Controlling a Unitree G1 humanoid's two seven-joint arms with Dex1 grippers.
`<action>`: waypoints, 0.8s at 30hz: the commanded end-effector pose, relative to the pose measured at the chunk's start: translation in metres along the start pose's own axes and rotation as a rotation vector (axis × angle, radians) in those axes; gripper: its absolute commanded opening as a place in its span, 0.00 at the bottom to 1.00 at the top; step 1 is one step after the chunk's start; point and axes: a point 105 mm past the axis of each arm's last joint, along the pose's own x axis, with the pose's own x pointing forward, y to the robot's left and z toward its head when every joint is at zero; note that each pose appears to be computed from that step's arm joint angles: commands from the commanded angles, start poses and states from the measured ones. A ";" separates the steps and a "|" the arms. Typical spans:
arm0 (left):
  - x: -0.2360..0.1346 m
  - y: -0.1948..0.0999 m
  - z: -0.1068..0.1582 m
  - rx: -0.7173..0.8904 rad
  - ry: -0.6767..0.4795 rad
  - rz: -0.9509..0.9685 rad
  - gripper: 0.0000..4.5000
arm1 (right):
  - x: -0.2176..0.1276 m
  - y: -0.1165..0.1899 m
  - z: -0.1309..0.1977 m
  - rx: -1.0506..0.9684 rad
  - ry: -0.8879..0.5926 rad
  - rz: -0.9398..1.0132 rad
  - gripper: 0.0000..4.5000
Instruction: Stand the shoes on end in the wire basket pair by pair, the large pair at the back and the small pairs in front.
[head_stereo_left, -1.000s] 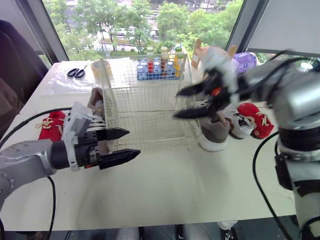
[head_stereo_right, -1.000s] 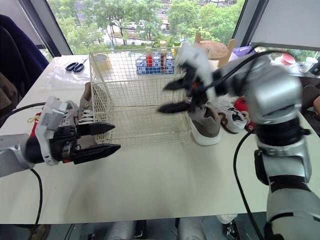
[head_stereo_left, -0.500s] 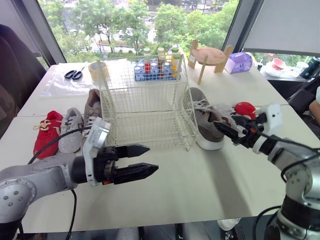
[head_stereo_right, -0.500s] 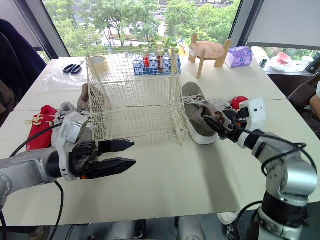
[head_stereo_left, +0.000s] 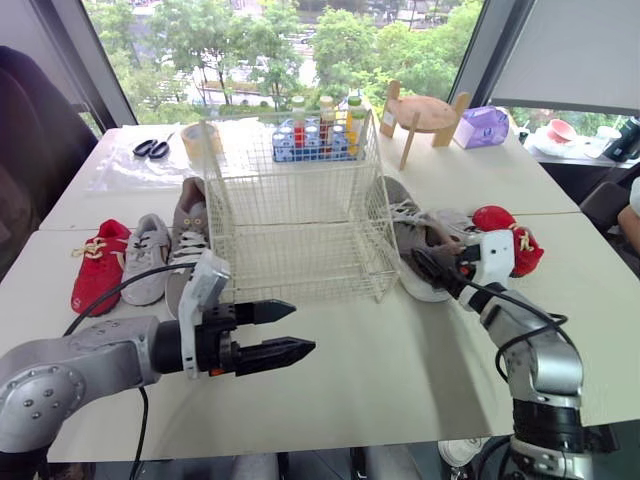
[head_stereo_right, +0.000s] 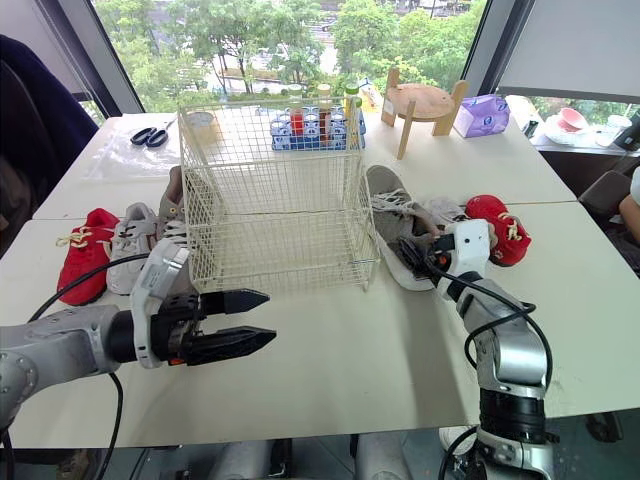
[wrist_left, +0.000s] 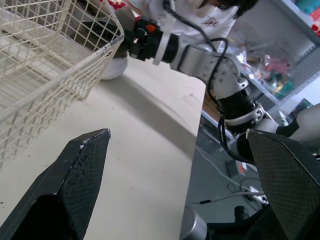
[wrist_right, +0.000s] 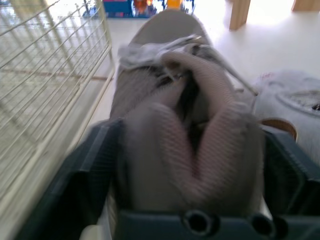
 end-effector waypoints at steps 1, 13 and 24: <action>-0.004 -0.001 0.010 0.055 -0.020 0.016 1.00 | 0.002 0.000 -0.004 -0.027 -0.010 -0.024 0.50; -0.060 0.019 0.136 0.067 -0.536 0.019 1.00 | -0.011 -0.024 0.167 0.186 -0.569 -0.126 0.06; -0.099 0.034 0.231 0.044 -0.792 -0.006 1.00 | -0.071 0.056 0.289 -0.311 -0.783 0.475 0.06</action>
